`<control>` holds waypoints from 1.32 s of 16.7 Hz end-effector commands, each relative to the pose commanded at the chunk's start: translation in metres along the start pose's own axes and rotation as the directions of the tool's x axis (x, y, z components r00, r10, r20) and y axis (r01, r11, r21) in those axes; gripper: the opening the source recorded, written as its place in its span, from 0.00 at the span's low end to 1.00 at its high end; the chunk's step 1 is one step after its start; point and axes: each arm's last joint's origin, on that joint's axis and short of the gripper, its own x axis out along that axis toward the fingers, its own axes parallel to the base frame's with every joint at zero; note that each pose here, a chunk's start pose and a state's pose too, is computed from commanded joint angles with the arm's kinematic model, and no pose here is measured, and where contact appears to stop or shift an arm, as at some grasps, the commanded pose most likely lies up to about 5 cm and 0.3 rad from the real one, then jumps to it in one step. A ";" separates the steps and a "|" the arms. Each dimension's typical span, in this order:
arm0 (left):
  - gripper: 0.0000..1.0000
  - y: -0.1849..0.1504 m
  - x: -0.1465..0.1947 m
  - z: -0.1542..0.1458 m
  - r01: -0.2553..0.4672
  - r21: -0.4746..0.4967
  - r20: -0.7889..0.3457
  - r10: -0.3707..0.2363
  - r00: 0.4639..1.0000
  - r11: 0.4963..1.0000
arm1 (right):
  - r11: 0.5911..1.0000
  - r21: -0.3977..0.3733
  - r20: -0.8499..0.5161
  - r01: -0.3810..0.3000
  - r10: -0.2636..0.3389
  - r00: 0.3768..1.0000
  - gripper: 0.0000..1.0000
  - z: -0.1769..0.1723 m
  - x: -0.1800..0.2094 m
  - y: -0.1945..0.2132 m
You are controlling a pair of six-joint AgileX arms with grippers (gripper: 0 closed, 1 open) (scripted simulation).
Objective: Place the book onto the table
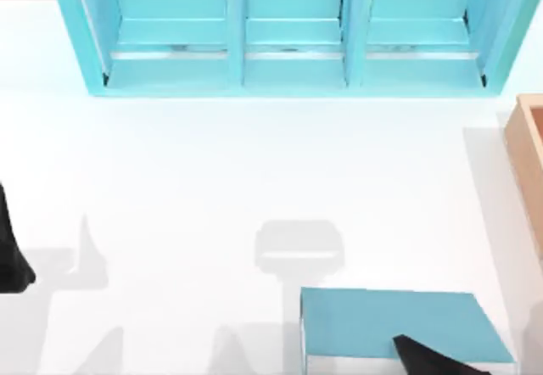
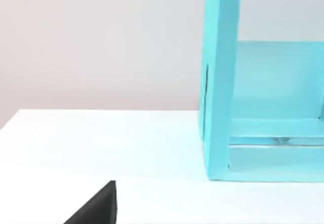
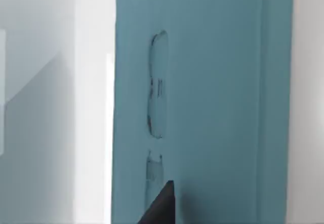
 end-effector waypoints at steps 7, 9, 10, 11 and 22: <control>1.00 0.000 0.000 0.000 0.000 0.000 0.000 0.000 1.000 1.000 | 1.000 0.000 0.000 0.000 0.000 1.000 1.00 0.000 0.000 0.000; 1.00 0.000 0.000 0.000 0.000 0.000 0.000 0.000 1.000 1.000 | 1.000 0.000 0.000 0.000 0.000 1.000 1.00 0.000 0.000 0.000; 1.00 0.000 0.000 0.000 0.000 0.000 0.000 0.000 1.000 1.000 | 1.000 0.000 0.000 0.000 0.000 1.000 1.00 0.000 0.000 0.000; 1.00 0.000 0.000 0.000 0.000 0.000 0.000 0.000 1.000 1.000 | 1.000 0.000 0.000 0.000 0.000 1.000 1.00 0.000 0.000 0.000; 1.00 0.000 0.000 0.000 0.000 0.000 0.000 0.000 1.000 1.000 | 0.994 -0.071 0.145 -0.087 0.096 0.985 1.00 0.032 -0.051 0.032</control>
